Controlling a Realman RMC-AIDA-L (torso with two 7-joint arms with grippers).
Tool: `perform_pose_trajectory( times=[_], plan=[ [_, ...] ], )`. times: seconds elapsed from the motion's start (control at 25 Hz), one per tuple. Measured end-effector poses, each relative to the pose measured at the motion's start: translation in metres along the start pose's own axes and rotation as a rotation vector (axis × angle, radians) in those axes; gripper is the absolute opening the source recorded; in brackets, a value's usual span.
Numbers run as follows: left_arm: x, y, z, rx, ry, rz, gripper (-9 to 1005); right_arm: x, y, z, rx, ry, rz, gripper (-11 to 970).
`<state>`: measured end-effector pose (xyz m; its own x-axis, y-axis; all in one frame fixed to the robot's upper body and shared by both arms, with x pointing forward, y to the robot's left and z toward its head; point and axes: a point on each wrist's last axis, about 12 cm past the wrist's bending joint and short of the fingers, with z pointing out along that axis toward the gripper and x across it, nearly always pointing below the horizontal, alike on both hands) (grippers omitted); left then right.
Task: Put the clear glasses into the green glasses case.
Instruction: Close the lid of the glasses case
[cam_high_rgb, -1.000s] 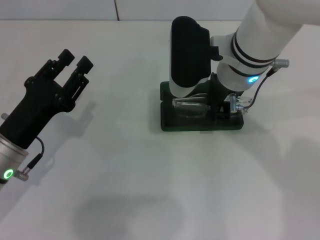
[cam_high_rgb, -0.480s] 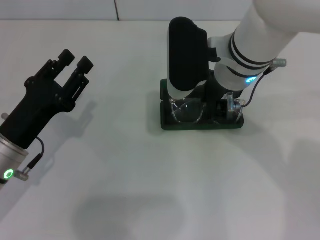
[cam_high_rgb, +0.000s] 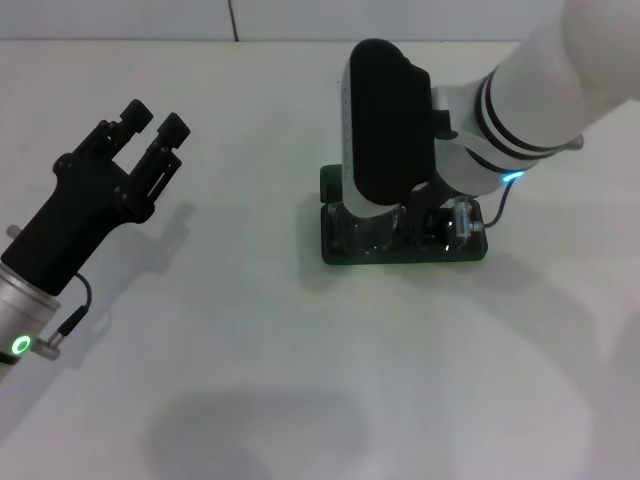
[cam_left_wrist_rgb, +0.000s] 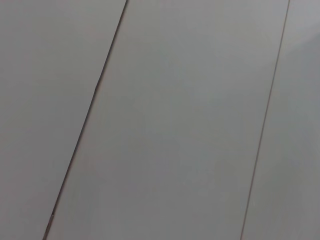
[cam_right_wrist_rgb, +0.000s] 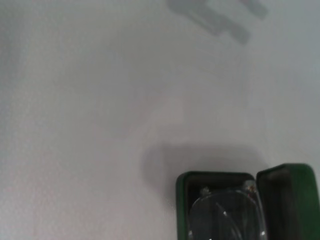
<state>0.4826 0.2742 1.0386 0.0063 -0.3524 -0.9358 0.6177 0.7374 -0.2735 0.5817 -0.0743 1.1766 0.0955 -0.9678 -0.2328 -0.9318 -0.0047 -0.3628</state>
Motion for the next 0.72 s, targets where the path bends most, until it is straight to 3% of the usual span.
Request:
perform_pose_trajectory(
  times=[0.36, 0.6, 0.72],
  plan=[
    [-0.001, 0.001, 0.004, 0.006, 0.001, 0.002, 546, 0.009, 0.007, 0.011, 0.002, -0.011, 0.020, 359],
    [0.000, 0.002, -0.001, -0.007, 0.008, 0.001, 546, 0.007, 0.021, -0.021, 0.038, -0.210, 0.035, 366],
    [0.001, 0.002, -0.006, -0.017, 0.012, -0.003, 546, 0.022, 0.033, -0.038, 0.021, -0.340, 0.044, 370]
  ],
)
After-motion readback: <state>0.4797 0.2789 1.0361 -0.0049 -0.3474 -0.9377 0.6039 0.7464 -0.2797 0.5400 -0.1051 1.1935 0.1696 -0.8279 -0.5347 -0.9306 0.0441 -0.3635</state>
